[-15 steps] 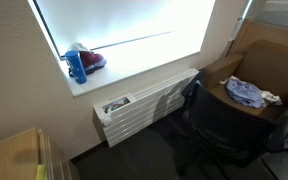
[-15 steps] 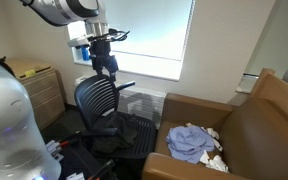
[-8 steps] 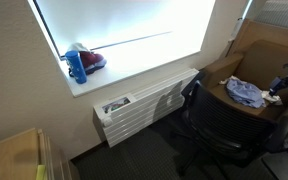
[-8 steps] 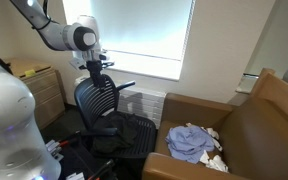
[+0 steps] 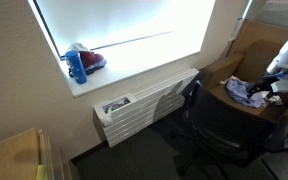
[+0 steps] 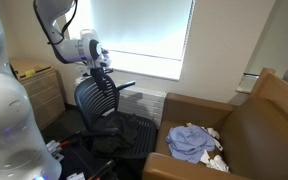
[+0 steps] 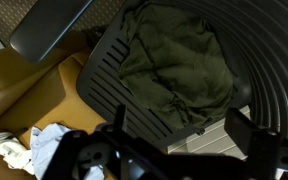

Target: Move the clothing from the black chair to the brown chair

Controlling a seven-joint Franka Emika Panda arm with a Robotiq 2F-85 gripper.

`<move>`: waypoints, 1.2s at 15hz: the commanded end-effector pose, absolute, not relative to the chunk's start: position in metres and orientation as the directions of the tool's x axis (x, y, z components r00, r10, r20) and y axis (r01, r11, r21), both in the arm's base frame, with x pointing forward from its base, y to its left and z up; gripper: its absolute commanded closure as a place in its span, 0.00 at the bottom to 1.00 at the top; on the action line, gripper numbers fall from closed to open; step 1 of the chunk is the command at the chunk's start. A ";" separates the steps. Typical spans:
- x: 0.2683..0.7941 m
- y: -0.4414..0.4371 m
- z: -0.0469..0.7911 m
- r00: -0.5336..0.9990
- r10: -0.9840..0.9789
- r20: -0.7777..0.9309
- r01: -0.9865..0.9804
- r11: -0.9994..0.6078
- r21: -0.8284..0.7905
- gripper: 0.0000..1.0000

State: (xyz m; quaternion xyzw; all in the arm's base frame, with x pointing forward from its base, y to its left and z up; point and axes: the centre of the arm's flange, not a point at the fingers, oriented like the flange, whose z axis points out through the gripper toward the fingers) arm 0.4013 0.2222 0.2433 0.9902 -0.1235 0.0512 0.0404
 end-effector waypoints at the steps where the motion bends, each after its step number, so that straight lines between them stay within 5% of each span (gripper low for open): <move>1: 0.410 0.221 0.237 0.958 -0.270 0.095 -0.277 -0.958 0.072 0.00; 11: 0.545 0.205 0.088 0.820 -0.517 -0.245 -0.515 -0.854 0.078 0.00; 18: 0.538 0.211 0.079 0.807 -0.514 -0.290 -0.495 -0.858 0.141 0.00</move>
